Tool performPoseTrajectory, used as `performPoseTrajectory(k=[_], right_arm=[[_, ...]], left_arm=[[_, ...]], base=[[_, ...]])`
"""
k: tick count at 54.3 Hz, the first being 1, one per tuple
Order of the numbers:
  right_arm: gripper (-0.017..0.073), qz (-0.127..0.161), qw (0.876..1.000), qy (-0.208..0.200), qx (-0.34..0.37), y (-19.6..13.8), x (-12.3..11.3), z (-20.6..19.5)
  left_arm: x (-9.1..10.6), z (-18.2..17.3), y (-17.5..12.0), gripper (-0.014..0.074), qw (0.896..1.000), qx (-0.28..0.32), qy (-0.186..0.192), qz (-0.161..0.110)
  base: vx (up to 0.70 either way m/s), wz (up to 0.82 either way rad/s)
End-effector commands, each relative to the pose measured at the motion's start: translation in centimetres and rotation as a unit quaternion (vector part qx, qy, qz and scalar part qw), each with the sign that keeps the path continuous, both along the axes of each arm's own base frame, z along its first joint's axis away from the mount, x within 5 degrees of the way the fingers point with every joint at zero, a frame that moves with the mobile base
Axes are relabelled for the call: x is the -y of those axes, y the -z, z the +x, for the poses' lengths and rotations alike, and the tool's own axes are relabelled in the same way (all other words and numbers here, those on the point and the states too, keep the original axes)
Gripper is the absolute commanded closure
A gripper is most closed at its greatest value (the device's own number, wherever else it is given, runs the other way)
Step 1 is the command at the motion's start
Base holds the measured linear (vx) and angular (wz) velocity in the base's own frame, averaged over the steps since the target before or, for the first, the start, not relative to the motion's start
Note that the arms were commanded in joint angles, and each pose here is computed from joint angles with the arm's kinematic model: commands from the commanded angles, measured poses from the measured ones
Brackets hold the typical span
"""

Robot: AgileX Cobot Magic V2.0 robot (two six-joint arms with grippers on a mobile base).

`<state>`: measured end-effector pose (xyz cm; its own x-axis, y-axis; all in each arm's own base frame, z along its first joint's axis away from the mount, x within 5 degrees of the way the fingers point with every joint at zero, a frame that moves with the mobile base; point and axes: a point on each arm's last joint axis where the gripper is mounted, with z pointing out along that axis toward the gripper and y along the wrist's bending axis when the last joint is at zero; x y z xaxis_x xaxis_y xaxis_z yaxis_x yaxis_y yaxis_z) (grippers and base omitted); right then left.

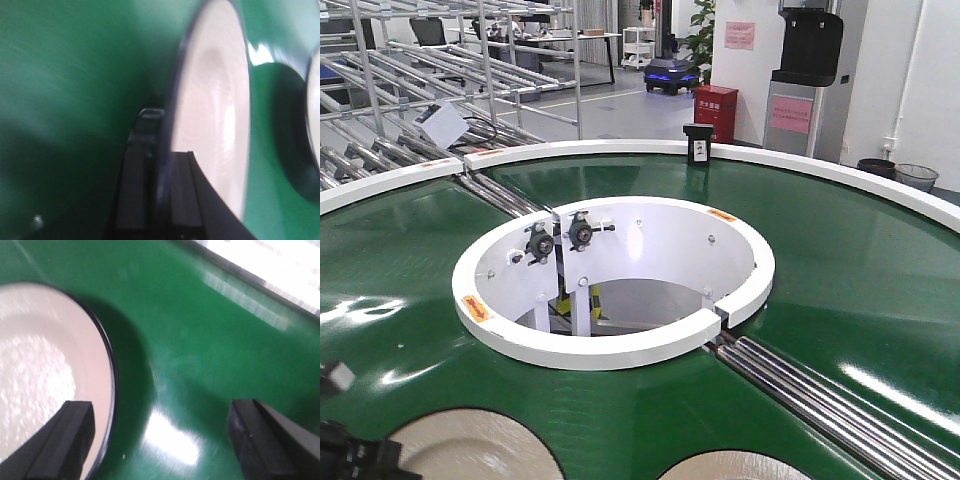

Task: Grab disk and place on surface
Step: 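Close both grippers on opposite rims of the cream plate, then lift the plate upright with both grippers off the conveyor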

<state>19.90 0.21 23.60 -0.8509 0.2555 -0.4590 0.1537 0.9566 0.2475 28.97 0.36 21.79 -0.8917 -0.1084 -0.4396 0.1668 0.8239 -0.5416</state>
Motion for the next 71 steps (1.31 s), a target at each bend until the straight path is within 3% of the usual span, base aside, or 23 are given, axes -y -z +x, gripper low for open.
performPoseTrajectory(k=[1, 11, 18, 22, 31, 39, 56, 65, 71], right_arm=[[-0.0025, 0.041, 0.999, 0.001, -0.009, 0.7, 0.4, 1.7], [-0.0025, 0.136, 0.990, -0.027, -0.013, 3.6, 0.7, 4.3], [-0.0025, 0.217, 0.973, -0.073, -0.006, 5.2, -0.6, 5.6], [-0.0025, 0.248, 0.965, -0.087, -0.010, 6.4, -1.5, 6.2], [-0.0011, 0.266, 0.957, -0.106, -0.047, 8.6, -3.7, 6.7], [0.0073, 0.245, 0.960, -0.123, -0.059, 9.2, -5.2, 6.6], [0.0575, 0.286, 0.945, -0.138, -0.072, 8.5, -5.9, 6.4], [0.0571, 0.322, 0.931, -0.164, -0.057, 6.2, -6.5, 7.0], [0.0568, 0.330, 0.929, -0.167, -0.027, 3.1, -6.6, 7.6]], left_arm=[[-0.2, -0.6, -3.8, 0.0601, 0.997, 0.046, -0.040, -0.036], [-0.1, -1.8, -5.9, 0.0601, 0.995, 0.075, -0.044, -0.040], [0.5, -2.0, -6.3, 0.0601, 0.994, 0.068, -0.031, -0.079], [0.6, -2.0, -6.4, 0.0601, 0.993, 0.068, -0.031, -0.090], [0.7, -2.1, -6.5, 0.0601, 0.993, 0.066, -0.026, -0.094], [0.7, -2.1, -6.5, 0.0601, 0.993, 0.067, -0.028, -0.093], [0.5, -1.9, -6.4, 0.0601, 0.993, 0.074, -0.040, -0.085], [0.3, -1.7, -6.4, 0.0601, 0.993, 0.078, -0.049, -0.078], [0.0, -1.5, -6.3, 0.0601, 0.992, 0.084, -0.063, -0.067]], base=[[0.00, 0.00], [0.00, 0.00], [0.00, 0.00], [0.00, 0.00], [0.00, 0.00], [0.00, -0.01], [0.00, 0.00], [0.00, 0.00], [0.00, 0.00]])
